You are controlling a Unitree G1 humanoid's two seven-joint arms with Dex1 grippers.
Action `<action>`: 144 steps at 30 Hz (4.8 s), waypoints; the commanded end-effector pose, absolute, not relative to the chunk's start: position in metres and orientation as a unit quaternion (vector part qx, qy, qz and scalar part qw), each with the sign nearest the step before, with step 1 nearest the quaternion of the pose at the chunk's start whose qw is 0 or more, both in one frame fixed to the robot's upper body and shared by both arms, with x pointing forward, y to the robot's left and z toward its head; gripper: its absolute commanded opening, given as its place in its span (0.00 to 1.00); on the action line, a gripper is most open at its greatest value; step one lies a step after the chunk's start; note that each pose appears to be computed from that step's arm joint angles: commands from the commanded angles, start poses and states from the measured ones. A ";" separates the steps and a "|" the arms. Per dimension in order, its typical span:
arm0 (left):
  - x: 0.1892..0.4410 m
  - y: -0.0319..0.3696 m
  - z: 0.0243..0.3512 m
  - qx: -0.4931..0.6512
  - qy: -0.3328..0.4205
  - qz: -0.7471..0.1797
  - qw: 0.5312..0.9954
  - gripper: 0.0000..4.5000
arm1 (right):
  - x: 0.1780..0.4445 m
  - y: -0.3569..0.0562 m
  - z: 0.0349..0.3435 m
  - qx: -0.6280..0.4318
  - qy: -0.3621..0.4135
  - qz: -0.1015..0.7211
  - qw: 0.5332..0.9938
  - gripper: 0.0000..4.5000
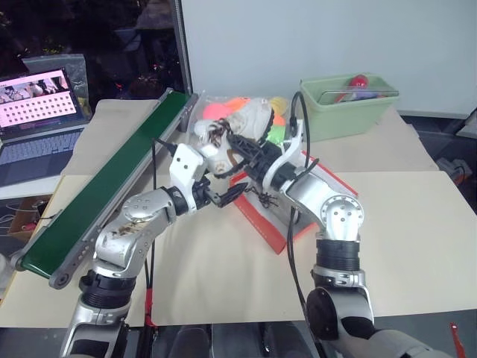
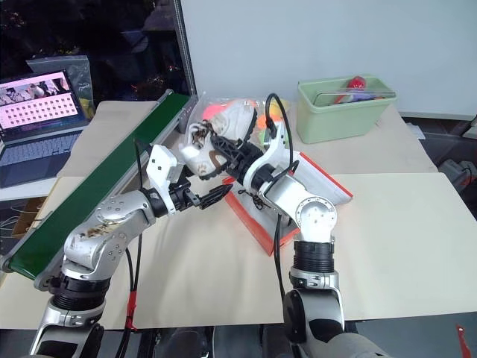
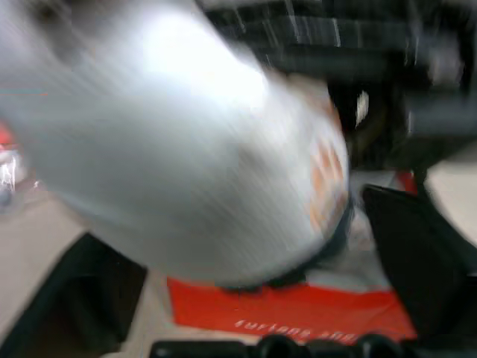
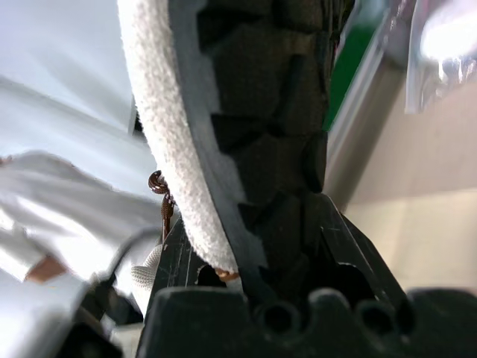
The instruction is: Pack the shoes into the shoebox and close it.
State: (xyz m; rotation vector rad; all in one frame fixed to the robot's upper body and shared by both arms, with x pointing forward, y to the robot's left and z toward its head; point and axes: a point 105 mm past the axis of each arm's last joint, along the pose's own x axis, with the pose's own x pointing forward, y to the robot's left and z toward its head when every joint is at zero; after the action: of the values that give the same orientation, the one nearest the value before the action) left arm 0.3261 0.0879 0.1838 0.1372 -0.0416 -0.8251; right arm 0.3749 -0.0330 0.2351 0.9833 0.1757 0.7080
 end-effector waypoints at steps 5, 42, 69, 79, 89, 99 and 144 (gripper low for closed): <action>0.316 0.107 0.166 0.075 -0.010 -0.374 0.924 0.99 | 0.387 -0.106 0.285 0.248 -0.031 0.301 0.920 0.22; 0.299 0.090 0.151 0.105 -0.011 -0.418 0.903 1.00 | 0.402 -0.118 0.106 -0.227 0.442 0.435 0.751 0.46; 0.309 0.087 0.157 0.106 -0.017 -0.432 0.895 1.00 | 0.393 -0.101 0.148 -0.078 0.350 0.410 0.839 0.90; 0.312 0.090 0.158 0.110 -0.016 -0.425 0.898 1.00 | 0.383 -0.093 0.142 -0.142 0.311 0.396 0.852 0.90; 0.316 0.095 0.160 0.114 -0.019 -0.414 0.903 1.00 | 0.360 -0.081 0.123 -0.188 0.307 0.415 0.836 0.73; 0.320 0.098 0.163 0.119 -0.021 -0.407 0.905 1.00 | 0.352 -0.081 0.091 -0.163 0.349 0.412 0.825 0.18; 0.324 0.104 0.168 0.128 -0.026 -0.402 0.906 1.00 | 0.362 -0.083 0.105 -0.108 0.305 0.356 0.877 0.75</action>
State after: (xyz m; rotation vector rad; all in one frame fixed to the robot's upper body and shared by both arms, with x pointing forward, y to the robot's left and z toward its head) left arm 0.3258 0.1054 0.1529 0.2409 0.0136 -0.8233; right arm 0.3603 -0.0878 0.0857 -0.2643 0.6744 0.7271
